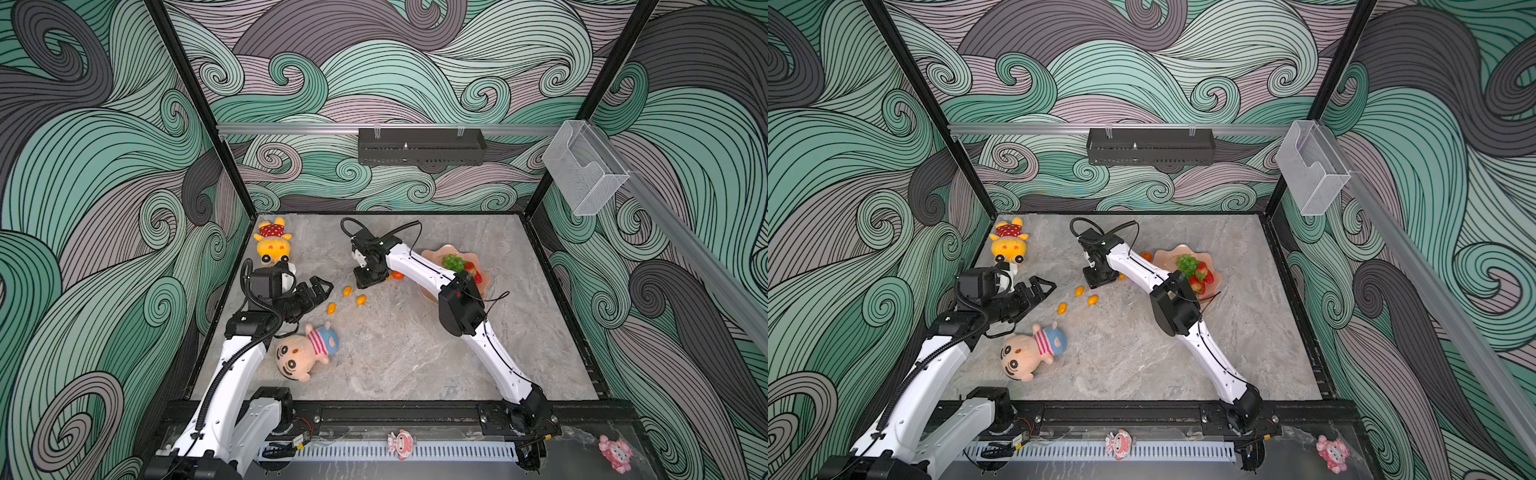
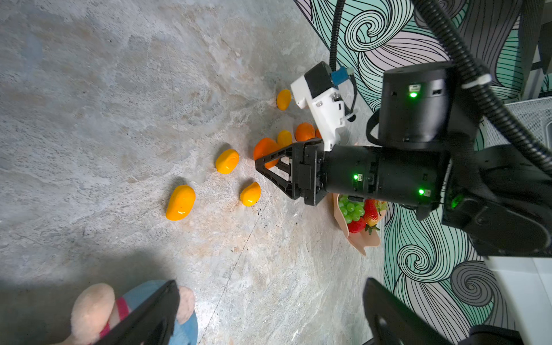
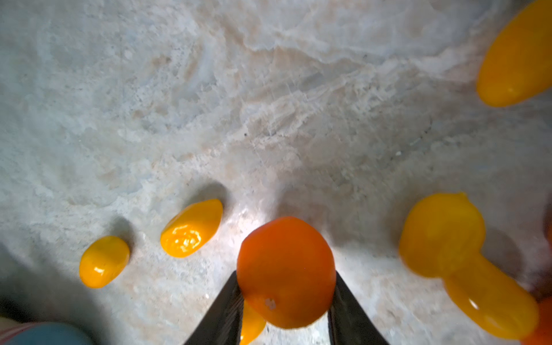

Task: Arrange fruit in a fruit bowl
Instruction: Pick up the fruit from the center of the table.

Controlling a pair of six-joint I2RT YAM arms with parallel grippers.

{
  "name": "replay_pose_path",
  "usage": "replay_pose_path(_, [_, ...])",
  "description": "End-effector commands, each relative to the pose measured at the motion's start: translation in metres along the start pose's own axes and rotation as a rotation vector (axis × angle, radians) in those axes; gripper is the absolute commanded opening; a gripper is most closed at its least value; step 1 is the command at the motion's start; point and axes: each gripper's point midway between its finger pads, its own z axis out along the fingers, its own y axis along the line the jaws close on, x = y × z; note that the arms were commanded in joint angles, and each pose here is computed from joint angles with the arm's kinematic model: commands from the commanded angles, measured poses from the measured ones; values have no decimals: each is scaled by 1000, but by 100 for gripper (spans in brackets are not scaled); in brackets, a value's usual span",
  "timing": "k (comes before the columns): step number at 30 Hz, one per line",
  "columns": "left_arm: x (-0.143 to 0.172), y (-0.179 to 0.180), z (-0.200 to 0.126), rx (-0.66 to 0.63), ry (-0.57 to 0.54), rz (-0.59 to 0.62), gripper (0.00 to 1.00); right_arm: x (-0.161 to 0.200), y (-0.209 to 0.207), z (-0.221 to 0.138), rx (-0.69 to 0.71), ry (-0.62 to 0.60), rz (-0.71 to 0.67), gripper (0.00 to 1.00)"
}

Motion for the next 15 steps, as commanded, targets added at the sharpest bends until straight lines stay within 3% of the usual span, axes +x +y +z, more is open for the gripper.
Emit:
replay_pose_path(1, [1, -5, -1, 34, 2, 11, 99, -12, 13, -35, -36, -80, -6, 41])
replay_pose_path(15, [10, -14, 11, 81, 72, 17, 98, 4, 5, -67, -9, -112, 2, 39])
